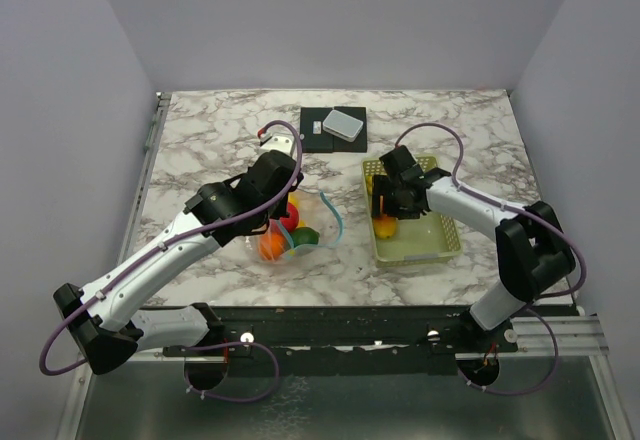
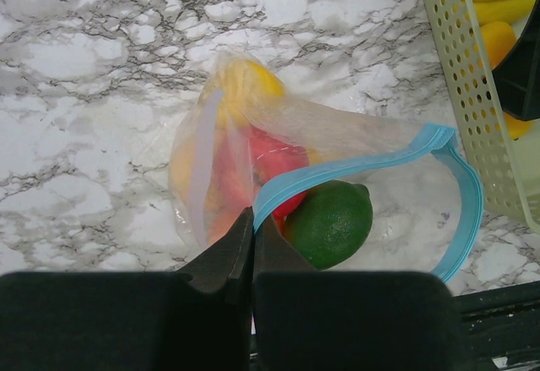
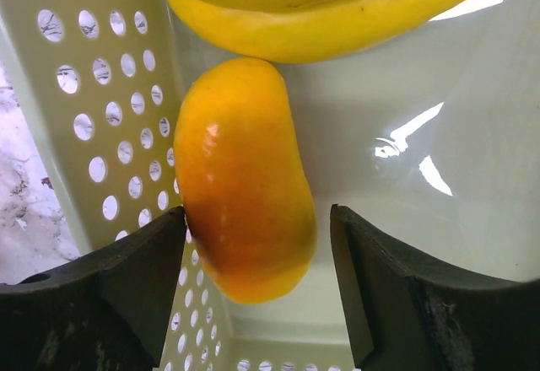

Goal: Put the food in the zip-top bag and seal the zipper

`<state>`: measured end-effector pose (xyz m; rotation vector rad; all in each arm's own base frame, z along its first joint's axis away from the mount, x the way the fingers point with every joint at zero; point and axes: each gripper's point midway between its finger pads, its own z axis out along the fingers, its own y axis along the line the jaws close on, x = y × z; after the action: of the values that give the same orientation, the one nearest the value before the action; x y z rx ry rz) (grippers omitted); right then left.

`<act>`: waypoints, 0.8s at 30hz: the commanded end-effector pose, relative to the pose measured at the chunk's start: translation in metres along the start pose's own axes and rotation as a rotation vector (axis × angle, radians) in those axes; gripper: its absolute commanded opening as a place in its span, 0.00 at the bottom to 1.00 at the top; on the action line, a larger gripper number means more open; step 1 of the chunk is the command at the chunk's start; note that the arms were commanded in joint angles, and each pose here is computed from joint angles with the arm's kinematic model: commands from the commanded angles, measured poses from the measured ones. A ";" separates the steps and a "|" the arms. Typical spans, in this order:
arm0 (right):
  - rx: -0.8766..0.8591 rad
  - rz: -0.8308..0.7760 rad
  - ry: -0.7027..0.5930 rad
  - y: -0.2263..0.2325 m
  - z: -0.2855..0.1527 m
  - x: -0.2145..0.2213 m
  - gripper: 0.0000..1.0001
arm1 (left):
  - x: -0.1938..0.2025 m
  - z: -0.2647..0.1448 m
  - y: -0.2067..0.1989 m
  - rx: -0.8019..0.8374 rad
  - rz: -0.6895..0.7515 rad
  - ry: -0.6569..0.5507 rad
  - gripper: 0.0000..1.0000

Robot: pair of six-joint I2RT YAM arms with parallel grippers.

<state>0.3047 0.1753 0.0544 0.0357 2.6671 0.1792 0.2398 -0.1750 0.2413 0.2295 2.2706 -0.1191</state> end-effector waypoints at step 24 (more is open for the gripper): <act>0.018 -0.003 -0.091 -0.012 -0.040 -0.020 0.27 | -0.012 -0.009 0.001 0.005 -0.027 -0.035 0.00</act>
<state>0.3028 0.1642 0.0656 0.0378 2.6395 0.1474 0.2392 -0.1745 0.2408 0.2268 2.2742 -0.1180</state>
